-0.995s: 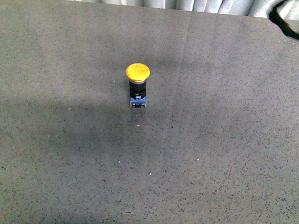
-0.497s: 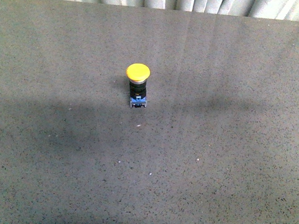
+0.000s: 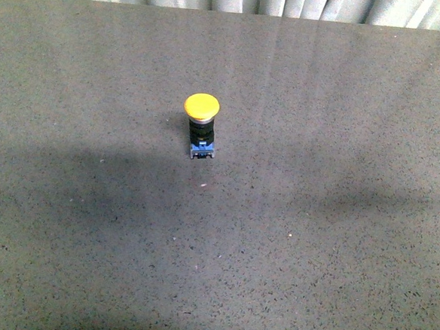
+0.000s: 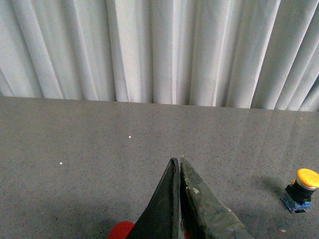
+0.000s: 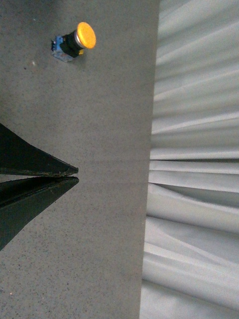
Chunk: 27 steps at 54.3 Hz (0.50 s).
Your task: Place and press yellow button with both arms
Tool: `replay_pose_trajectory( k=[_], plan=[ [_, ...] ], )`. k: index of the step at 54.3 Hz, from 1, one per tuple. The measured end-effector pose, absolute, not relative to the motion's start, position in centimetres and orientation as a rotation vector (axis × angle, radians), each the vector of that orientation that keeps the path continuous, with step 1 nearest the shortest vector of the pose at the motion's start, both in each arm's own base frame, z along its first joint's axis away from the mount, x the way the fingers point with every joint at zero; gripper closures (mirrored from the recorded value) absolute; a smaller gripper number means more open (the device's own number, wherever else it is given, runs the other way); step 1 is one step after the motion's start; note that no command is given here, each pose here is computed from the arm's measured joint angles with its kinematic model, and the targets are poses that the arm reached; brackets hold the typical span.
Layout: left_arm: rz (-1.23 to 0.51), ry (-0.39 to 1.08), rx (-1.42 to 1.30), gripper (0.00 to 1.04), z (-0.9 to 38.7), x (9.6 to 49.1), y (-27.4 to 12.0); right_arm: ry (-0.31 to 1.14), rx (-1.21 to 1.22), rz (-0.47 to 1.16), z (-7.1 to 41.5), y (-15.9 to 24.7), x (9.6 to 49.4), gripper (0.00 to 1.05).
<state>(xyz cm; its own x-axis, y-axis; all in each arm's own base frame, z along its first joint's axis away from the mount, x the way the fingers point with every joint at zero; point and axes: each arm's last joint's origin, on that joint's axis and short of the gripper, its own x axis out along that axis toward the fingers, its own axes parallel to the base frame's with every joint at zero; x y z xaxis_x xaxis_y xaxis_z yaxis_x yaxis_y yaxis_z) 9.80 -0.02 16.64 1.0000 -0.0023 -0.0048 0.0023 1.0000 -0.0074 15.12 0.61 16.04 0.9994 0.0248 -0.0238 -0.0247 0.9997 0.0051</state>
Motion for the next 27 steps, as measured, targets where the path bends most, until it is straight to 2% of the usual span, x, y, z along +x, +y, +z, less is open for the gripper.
replay_pose_trajectory(
  k=[27],
  plan=[
    [-0.002, 0.005, -0.007, 1.03, 16.6, 9.8, 0.0, -0.013, 0.006, 0.002, 17.2, 0.0, 12.7, 1.03]
  ],
)
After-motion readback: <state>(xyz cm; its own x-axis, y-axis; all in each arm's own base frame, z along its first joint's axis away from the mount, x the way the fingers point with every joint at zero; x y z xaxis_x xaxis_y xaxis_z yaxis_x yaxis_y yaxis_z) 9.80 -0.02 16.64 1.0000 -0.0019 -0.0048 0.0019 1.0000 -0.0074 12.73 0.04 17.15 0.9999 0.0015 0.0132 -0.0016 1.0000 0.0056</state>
